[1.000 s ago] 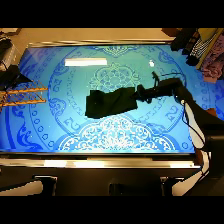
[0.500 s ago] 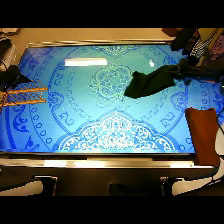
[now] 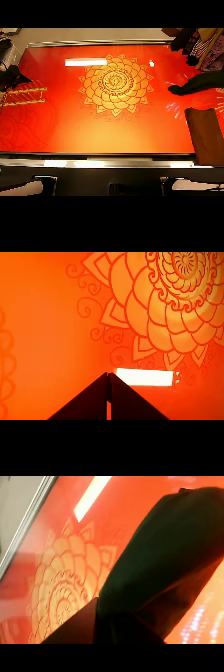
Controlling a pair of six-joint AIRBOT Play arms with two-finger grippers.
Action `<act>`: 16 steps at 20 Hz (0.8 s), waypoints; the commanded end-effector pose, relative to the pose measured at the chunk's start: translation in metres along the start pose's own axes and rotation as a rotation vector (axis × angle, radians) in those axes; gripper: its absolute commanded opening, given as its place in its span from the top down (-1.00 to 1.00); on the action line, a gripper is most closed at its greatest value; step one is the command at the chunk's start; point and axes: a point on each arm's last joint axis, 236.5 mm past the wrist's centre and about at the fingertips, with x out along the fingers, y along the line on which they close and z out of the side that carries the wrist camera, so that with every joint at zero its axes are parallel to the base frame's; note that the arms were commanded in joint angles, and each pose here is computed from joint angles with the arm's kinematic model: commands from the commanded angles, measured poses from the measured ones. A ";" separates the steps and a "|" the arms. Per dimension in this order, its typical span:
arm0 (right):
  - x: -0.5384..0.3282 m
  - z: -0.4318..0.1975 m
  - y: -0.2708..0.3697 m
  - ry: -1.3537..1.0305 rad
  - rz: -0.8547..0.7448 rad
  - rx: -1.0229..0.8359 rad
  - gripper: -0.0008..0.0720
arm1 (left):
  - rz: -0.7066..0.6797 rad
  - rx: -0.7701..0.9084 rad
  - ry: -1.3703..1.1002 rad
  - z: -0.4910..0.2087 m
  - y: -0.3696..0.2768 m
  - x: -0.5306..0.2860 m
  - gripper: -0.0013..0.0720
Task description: Fold the clothes and pants, and hang the long-sleeved shirts on hangers.
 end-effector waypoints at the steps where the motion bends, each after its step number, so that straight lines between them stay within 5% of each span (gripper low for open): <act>1: -0.036 0.030 -0.039 -0.097 -0.090 0.092 0.91 | 0.000 -0.017 -0.001 0.000 0.000 0.000 0.91; 16: -0.105 0.000 -0.056 -0.098 -0.360 0.175 0.91 | -0.015 -0.028 0.058 -0.014 -0.004 -0.001 0.91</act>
